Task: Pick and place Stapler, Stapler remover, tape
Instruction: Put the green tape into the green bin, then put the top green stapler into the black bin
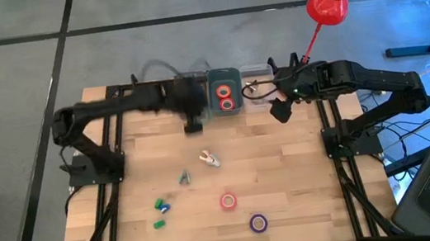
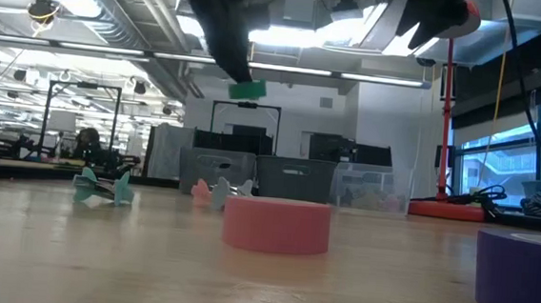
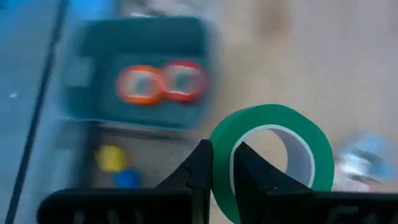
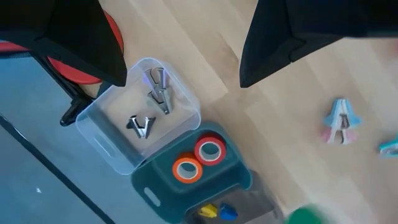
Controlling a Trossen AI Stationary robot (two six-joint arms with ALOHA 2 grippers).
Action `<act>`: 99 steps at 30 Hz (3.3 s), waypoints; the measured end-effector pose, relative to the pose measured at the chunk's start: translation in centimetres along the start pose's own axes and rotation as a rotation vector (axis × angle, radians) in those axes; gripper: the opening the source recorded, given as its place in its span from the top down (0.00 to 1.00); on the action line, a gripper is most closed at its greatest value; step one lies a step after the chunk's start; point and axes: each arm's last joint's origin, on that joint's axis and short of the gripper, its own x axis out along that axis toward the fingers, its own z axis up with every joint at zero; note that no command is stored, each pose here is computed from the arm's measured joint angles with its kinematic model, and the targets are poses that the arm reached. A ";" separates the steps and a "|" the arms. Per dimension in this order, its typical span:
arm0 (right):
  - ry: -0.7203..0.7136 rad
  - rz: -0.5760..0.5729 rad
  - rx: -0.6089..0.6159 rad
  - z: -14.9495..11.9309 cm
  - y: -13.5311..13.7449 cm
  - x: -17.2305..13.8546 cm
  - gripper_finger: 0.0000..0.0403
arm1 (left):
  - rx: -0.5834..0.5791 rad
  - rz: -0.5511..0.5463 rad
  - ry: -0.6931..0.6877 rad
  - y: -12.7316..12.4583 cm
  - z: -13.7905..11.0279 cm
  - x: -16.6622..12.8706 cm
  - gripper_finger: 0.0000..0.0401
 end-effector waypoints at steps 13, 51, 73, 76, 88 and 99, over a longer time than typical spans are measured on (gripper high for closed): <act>0.002 -0.043 0.052 0.2 -0.8 0.3 0.22 | -0.038 -0.007 -0.022 13.9 2.0 9.8 0.92; 0.044 -0.095 0.056 0.0 -1.7 0.5 0.22 | -0.056 -0.154 0.061 13.7 4.0 19.1 0.48; 0.092 -0.103 0.064 -0.6 -1.6 0.4 0.22 | -0.243 -0.563 0.349 3.8 6.4 1.0 0.37; 0.095 -0.098 0.068 -0.7 -1.4 0.3 0.22 | -0.209 -0.589 0.362 -0.3 6.1 -1.0 0.37; 0.022 -0.070 0.060 0.0 -1.1 0.3 0.22 | -0.478 -0.327 0.392 -10.8 -6.2 -6.0 0.37; -0.055 -0.038 0.019 0.8 -0.7 0.3 0.22 | -0.949 -0.160 0.581 -14.7 -14.4 -5.9 0.37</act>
